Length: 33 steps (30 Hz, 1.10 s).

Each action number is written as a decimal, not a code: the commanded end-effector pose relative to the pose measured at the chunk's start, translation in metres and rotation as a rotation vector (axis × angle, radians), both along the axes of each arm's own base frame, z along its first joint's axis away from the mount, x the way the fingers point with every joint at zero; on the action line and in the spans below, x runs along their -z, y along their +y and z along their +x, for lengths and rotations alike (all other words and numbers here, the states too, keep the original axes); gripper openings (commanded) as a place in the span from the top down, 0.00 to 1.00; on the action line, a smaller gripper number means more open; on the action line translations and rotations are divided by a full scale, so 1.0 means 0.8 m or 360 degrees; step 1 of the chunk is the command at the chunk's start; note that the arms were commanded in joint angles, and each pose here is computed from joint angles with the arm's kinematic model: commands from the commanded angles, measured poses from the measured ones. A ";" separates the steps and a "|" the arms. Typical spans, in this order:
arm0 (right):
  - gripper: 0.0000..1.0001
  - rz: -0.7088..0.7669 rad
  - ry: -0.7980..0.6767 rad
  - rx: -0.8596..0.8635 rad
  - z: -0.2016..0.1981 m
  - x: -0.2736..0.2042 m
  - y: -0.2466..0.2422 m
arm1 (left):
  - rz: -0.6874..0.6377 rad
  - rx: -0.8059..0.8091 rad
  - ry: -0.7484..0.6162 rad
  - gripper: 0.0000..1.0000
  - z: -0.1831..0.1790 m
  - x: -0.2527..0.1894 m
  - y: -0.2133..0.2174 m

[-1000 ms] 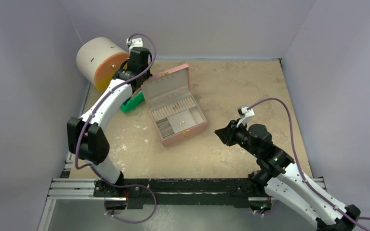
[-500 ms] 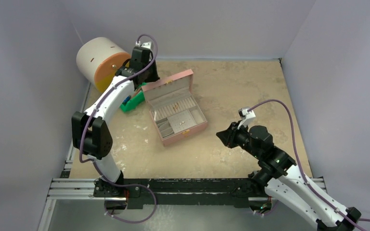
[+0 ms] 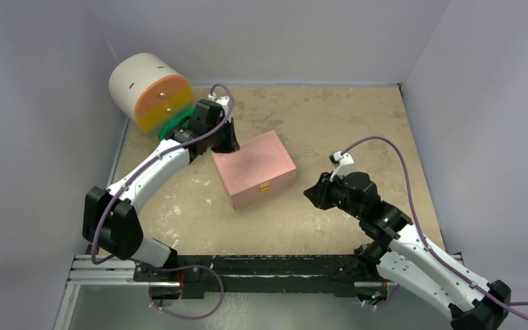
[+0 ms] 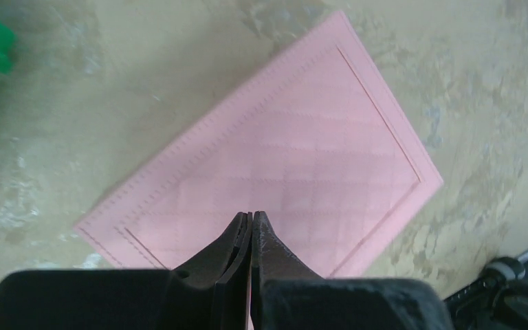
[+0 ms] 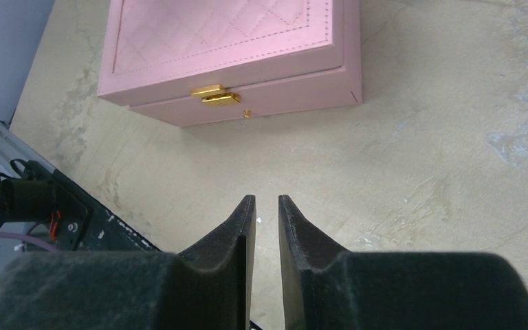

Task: Organize the mixed jewelry

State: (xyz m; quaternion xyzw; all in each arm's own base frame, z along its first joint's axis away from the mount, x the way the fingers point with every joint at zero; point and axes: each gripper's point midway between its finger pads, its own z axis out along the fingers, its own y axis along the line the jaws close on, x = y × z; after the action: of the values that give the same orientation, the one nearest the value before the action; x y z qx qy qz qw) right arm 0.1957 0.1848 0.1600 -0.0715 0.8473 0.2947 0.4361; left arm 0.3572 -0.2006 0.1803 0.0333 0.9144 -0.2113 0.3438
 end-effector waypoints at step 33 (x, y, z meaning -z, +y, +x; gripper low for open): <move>1.00 -0.0114 -0.0308 -0.0190 0.103 -0.140 0.150 | 0.0363 0.0178 0.0342 1.00 -0.166 0.139 -0.012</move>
State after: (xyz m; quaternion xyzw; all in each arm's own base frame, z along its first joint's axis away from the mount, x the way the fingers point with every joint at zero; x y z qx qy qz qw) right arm 0.2662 0.2921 0.2499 -0.1642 0.8227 0.2939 0.4580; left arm 0.2617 -0.2346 0.1204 0.0956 0.9274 -0.1945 0.3049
